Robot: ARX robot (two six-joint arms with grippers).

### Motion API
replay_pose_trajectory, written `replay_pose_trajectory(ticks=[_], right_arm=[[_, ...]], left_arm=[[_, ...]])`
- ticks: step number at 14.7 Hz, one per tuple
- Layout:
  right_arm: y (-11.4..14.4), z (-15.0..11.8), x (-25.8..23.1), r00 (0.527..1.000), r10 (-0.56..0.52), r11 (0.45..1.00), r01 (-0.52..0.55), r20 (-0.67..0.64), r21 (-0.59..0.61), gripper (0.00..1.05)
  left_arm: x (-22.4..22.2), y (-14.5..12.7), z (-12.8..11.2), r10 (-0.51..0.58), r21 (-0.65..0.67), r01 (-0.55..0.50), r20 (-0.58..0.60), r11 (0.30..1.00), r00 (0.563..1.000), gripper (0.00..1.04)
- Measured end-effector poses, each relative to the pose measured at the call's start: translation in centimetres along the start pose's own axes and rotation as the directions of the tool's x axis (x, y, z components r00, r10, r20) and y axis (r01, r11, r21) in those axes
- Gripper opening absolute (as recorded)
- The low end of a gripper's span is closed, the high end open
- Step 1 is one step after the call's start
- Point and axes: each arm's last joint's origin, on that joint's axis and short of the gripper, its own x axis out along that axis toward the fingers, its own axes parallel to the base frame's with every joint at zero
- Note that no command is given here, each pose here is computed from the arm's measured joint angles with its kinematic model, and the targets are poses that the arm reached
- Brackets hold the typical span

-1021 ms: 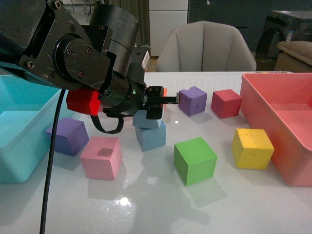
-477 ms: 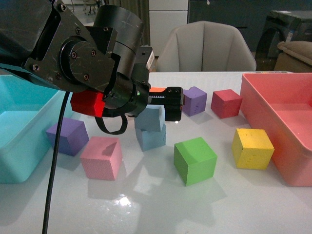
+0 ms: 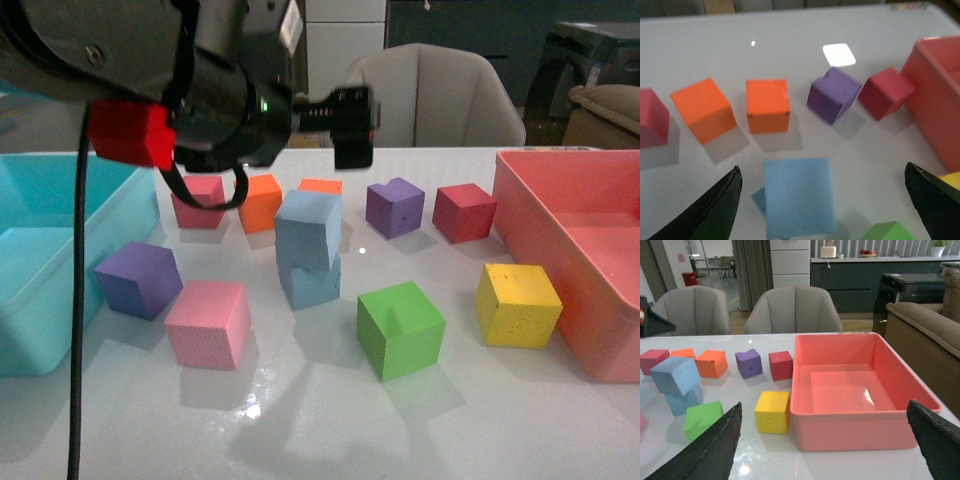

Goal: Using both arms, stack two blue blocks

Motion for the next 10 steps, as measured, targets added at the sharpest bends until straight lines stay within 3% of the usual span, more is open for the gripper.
replay_pose_trajectory(ticks=[2,5,6,7,8,9,10], right_arm=[[0.0,0.0,0.0,1.0,0.0,1.0,0.0,0.0,0.0,0.98],[0.0,0.0,0.0,1.0,0.0,1.0,0.0,0.0,0.0,0.98],[0.0,0.0,0.0,1.0,0.0,1.0,0.0,0.0,0.0,0.98],[0.0,0.0,0.0,1.0,0.0,1.0,0.0,0.0,0.0,0.98],[0.0,0.0,0.0,1.0,0.0,1.0,0.0,0.0,0.0,0.98],[0.0,0.0,0.0,1.0,0.0,1.0,0.0,0.0,0.0,0.98],[0.0,0.0,0.0,1.0,0.0,1.0,0.0,0.001,0.0,0.98]], left_arm=[[-3.9,-0.8,1.9,-0.031,-0.001,0.032,0.119,0.999,0.992,0.98],[-8.5,-0.4,0.6,-0.017,-0.01,0.019,0.153,1.0,0.988,0.98],[-10.0,0.4,0.1,0.105,-0.021,-0.105,0.336,0.994,0.936,0.88],[-13.0,2.5,-1.4,0.219,-0.037,-0.227,0.444,0.973,0.869,0.74],[-16.3,5.2,-3.0,0.278,-0.053,-0.289,0.482,0.956,0.831,0.59],[-18.6,6.8,-4.8,0.312,-0.063,-0.325,0.493,0.944,0.812,0.45],[-19.4,7.0,-6.5,0.284,-0.038,-0.304,0.481,0.952,0.829,0.3]])
